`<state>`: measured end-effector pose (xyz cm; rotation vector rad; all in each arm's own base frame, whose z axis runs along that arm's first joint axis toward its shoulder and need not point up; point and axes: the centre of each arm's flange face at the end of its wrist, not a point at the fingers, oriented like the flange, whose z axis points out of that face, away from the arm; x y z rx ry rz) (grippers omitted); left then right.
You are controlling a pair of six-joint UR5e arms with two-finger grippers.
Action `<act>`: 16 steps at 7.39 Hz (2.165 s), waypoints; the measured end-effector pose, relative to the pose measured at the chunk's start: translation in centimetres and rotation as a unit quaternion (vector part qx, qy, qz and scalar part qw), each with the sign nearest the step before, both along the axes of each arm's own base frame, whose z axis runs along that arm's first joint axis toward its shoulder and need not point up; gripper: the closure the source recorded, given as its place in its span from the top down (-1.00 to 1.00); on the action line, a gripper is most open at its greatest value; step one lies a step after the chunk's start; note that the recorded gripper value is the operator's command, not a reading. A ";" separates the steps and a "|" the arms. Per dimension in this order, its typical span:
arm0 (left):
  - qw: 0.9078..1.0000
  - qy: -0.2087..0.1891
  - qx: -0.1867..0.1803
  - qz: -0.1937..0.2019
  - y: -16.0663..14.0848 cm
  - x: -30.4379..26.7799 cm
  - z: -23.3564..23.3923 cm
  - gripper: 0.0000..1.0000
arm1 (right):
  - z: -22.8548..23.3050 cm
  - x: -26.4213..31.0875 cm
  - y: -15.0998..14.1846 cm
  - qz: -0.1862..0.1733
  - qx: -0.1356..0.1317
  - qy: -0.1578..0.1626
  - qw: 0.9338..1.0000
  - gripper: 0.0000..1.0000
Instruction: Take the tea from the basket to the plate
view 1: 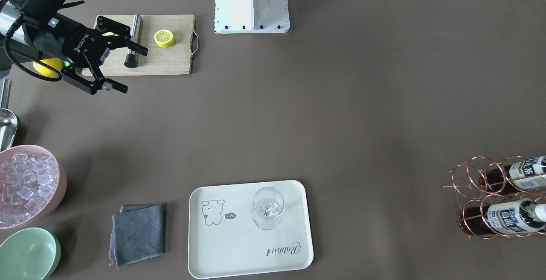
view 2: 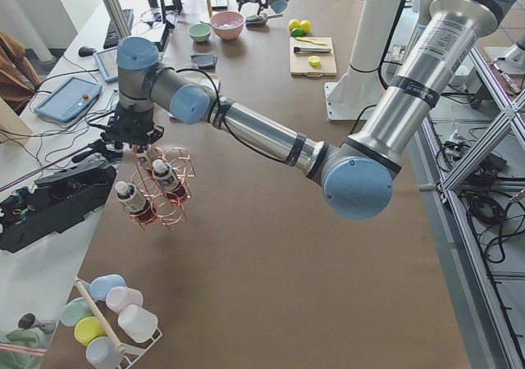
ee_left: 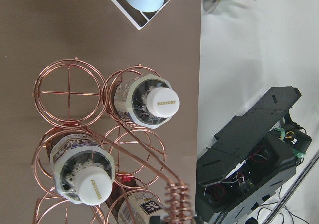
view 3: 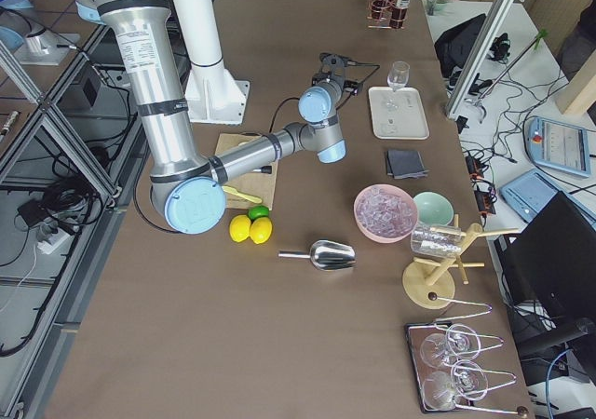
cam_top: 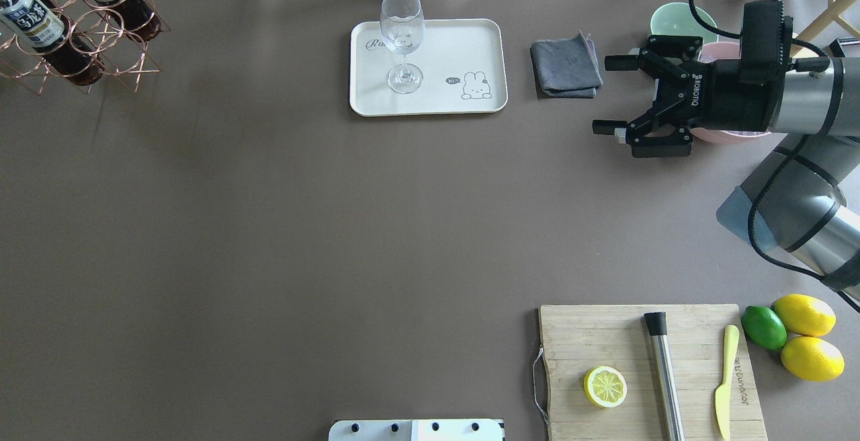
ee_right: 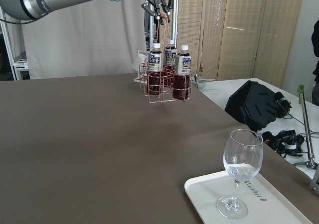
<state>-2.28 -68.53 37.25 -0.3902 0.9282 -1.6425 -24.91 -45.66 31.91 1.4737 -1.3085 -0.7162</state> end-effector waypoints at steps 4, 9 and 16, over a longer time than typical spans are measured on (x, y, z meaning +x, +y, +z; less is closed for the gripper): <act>0.999 0.015 -0.046 0.025 9.4 6.4 -10.8 -1.00 | 0.7 0.4 0.5 0.002 0.009 -0.009 1.000 0.98; 0.987 0.069 -0.138 0.050 19.9 20.4 -19.4 -1.00 | 1.2 0.7 0.8 0.003 0.013 -0.013 1.000 0.98; 0.989 0.069 -0.114 0.071 24.9 41.5 -36.8 -1.00 | 4.3 2.2 2.5 0.005 0.019 -0.017 1.000 0.98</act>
